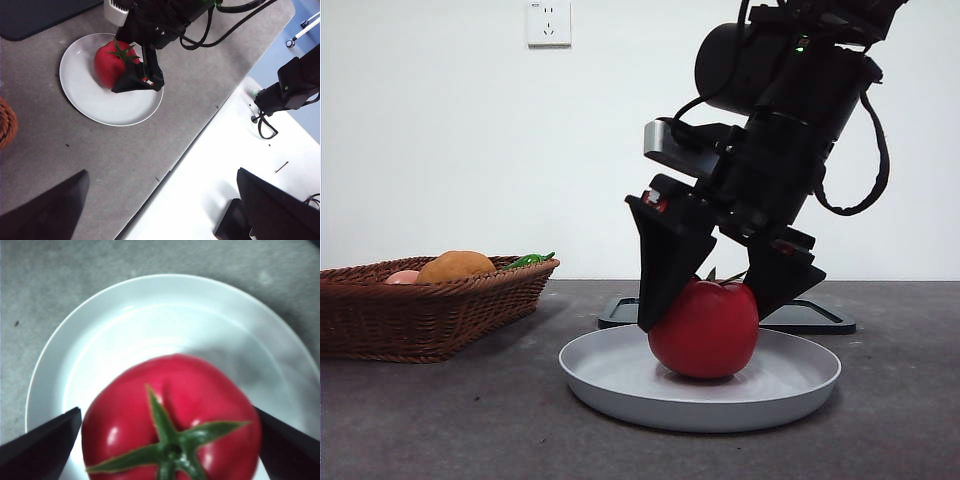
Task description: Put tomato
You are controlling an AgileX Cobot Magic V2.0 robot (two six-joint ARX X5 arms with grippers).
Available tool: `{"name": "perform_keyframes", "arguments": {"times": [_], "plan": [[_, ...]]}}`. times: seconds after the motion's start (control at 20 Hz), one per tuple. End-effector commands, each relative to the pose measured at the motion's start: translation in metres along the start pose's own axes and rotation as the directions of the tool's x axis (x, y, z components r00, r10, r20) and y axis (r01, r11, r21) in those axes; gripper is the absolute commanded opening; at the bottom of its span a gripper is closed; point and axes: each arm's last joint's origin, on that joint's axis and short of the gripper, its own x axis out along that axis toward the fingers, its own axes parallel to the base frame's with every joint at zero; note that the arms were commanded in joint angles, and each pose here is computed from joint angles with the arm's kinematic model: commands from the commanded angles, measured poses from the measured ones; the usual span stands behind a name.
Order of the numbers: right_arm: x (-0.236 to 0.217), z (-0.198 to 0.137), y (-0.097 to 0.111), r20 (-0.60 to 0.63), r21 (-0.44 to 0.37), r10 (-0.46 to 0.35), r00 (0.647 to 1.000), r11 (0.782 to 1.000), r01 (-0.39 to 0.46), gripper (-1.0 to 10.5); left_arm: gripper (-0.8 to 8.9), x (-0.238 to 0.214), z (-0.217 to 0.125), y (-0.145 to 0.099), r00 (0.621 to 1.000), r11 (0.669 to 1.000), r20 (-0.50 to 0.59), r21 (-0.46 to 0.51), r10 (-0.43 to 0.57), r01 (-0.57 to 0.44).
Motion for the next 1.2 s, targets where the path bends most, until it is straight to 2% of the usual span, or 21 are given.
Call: {"name": "perform_keyframes", "arguments": {"times": [0.05,0.2,0.4,0.6,0.75,1.0,1.2], "plan": [[0.004,0.004,0.005,0.001,-0.022,0.007,1.0,1.0,-0.007,4.0,4.68,-0.001,0.004,-0.001,1.0,1.0,0.012,0.023,-0.004,0.004],[0.004,0.003,0.005,-0.007,-0.02,0.009,1.0,1.0,-0.009,2.7,4.68,-0.001,0.004,-0.001,1.0,1.0,0.015,0.025,-0.003,0.003],[-0.006,0.01,0.008,-0.023,-0.016,0.007,1.0,1.0,-0.008,2.6,4.68,-0.001,0.004,-0.001,1.0,1.0,0.014,0.025,-0.004,0.003],[-0.034,0.038,0.013,0.086,-0.04,-0.006,0.996,0.999,0.009,2.6,4.68,-0.001,0.004,-0.001,1.0,1.0,0.014,0.025,-0.004,0.003],[-0.058,0.063,0.006,0.193,-0.046,-0.099,0.976,0.993,0.11,2.6,4.68,-0.001,0.004,-0.001,1.0,1.0,0.014,0.023,-0.004,0.003],[-0.082,0.09,-0.028,0.295,0.026,-0.172,0.94,0.985,0.172,2.6,4.68,-0.001,0.004,-0.001,1.0,1.0,0.014,0.021,-0.004,0.003],[-0.064,0.11,-0.072,0.274,0.076,-0.224,0.935,0.975,0.211,2.6,4.68,-0.001,0.004,-0.001,1.0,1.0,0.015,0.021,-0.003,0.003]]}}
